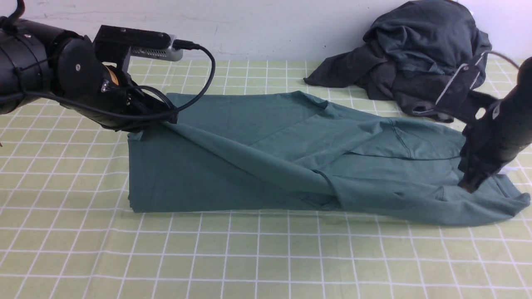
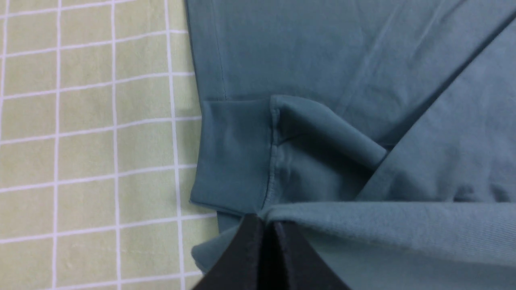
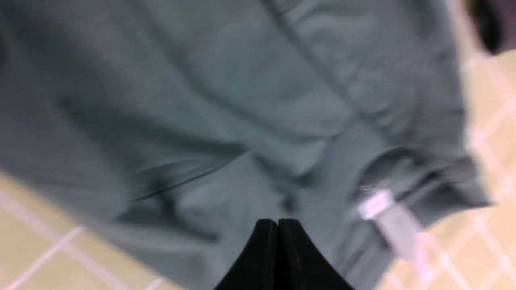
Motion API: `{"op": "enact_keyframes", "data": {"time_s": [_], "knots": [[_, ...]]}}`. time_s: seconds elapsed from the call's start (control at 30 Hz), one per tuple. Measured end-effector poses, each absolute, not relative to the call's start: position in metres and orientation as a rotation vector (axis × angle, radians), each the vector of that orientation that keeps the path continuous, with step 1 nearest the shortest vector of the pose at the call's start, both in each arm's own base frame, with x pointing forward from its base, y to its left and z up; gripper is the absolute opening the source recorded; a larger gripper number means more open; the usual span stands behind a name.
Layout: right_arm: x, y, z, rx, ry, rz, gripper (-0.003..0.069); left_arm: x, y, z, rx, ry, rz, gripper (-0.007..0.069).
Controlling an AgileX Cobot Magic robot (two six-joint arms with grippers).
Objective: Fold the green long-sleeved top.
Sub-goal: Use both arms simultaneously to clamp the lower edge of the clothing fabric
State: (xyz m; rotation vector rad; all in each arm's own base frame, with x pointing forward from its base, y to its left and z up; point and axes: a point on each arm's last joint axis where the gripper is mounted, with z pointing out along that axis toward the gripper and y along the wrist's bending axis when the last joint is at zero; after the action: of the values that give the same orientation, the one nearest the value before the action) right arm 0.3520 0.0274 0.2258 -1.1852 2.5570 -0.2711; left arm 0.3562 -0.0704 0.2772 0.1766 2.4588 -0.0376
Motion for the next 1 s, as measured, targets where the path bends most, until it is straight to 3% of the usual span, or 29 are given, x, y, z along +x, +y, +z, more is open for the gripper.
{"op": "enact_keyframes", "data": {"time_s": [0.1, 0.17, 0.3, 0.47, 0.67, 1.0], "knots": [[0.335, 0.033, 0.203, -1.41, 2.535, -0.145, -0.0014, 0.359, -0.071, 0.269, 0.182, 2.488, -0.028, -0.0001], [0.328, 0.033, 0.192, -1.494, 2.501, -0.128, -0.0014, 0.36, -0.071, 0.266, 0.186, 2.498, -0.022, -0.0001], [0.321, 0.026, 0.174, -1.519, 2.458, -0.159, 0.0, 0.36, -0.071, 0.264, 0.189, 2.503, -0.018, -0.0001], [0.326, 0.012, 0.171, -1.46, 2.405, -0.266, 0.011, 0.361, -0.071, 0.263, 0.19, 2.506, -0.016, -0.0001], [0.326, 0.01, 0.171, -1.527, 2.371, -0.296, 0.0218, 0.361, -0.071, 0.263, 0.19, 2.507, -0.016, -0.0001], [0.318, 0.01, 0.168, -1.638, 2.405, -0.245, 0.0229, 0.36, -0.07, 0.262, 0.192, 2.521, -0.009, -0.0001]]}}
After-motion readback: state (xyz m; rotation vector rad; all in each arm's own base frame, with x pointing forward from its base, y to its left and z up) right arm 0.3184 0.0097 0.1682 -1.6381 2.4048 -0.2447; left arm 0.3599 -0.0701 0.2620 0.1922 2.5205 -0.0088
